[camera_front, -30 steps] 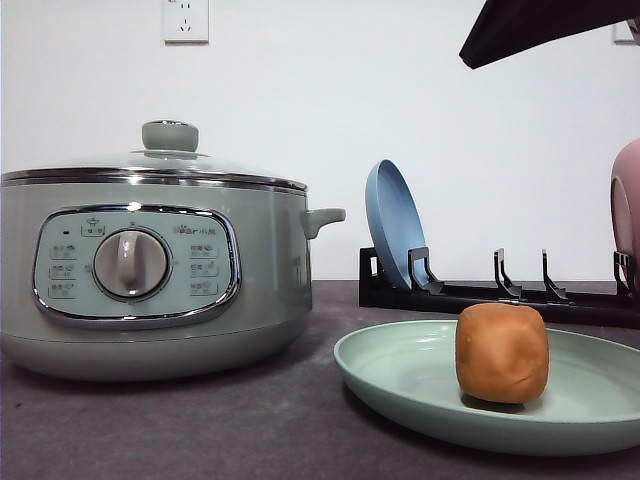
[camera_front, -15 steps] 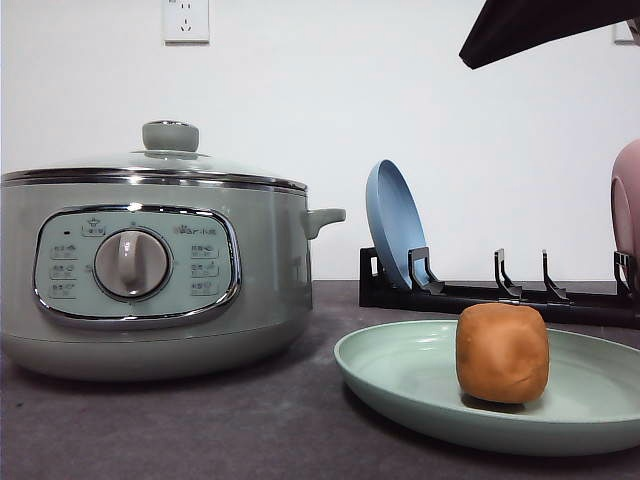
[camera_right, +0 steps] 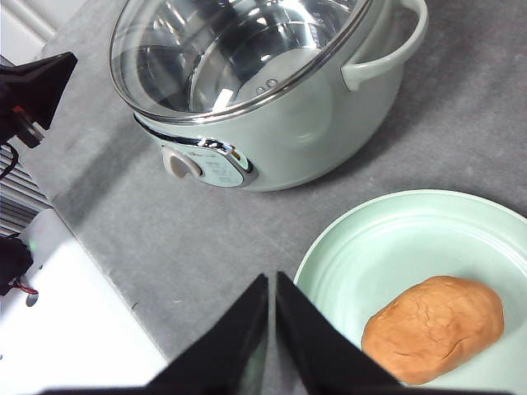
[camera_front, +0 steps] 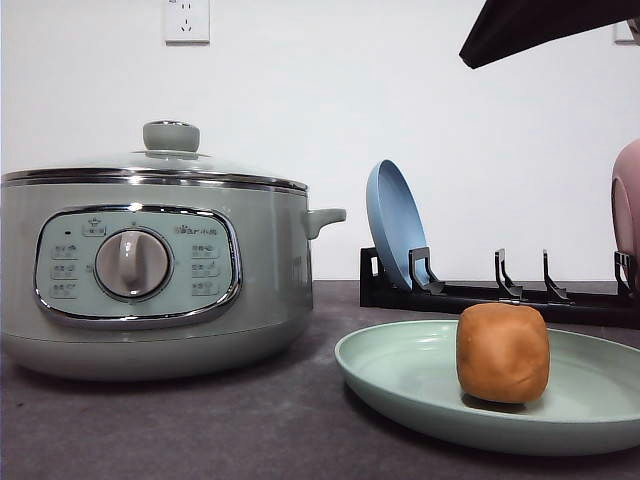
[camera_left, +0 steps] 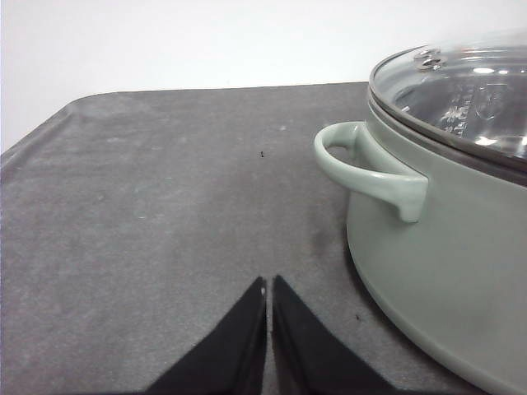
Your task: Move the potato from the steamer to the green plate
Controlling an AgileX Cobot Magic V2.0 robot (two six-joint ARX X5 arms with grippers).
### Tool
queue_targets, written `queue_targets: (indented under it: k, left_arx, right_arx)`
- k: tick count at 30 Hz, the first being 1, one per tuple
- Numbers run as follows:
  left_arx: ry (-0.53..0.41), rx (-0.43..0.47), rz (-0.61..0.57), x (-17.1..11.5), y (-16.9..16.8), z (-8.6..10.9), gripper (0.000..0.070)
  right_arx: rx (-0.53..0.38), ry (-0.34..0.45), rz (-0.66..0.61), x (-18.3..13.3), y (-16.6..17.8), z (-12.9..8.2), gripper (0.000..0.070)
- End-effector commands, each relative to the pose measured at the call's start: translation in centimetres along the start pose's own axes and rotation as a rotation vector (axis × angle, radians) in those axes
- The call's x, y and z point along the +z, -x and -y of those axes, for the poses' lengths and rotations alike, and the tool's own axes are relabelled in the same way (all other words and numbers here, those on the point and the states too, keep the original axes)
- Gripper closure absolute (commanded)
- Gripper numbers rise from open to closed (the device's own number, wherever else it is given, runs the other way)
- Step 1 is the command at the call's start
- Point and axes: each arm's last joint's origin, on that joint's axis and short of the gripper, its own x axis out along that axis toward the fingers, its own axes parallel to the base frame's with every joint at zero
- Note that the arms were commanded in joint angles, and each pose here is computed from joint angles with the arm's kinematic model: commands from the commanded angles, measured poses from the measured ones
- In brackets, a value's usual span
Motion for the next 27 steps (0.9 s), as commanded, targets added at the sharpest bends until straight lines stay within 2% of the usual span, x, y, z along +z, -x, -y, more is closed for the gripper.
queue_targets:
  k: [1, 13, 17, 20, 23, 27]
  left_arx:
    - [0.004, 0.000, -0.025, -0.7, -0.2, 0.0, 0.0698]
    - [0.004, 0.000, -0.025, -0.7, -0.2, 0.0, 0.0698]
    - [0.004, 0.000, -0.025, -0.7, -0.2, 0.0, 0.0698]
    - [0.003, 0.000, -0.025, -0.7, -0.2, 0.0, 0.0698]
    - [0.003, 0.000, -0.025, -0.7, -0.2, 0.0, 0.0698]
    - [0.004, 0.000, -0.026, -0.7, -0.2, 0.0, 0.0698]
  right_arx:
    - [0.007, 0.017, 0.010, 0.4, 0.1, -0.2, 0.0699]
    - [0.007, 0.018, 0.011, 0.4, 0.1, -0.2, 0.0699]
    - [0.002, 0.080, 0.016, 0.3, 0.4, -0.3, 0.0699]
    - [-0.011, 0.099, 0.068, 0.2, 1.7, -0.4, 0.0699]
    - [-0.084, 0.184, 0.167, 0.3, 3.6, -0.3, 0.0699]
    - [-0.247, 0.191, 0.379, 0.1, 7.1, 0.1, 0.0699]
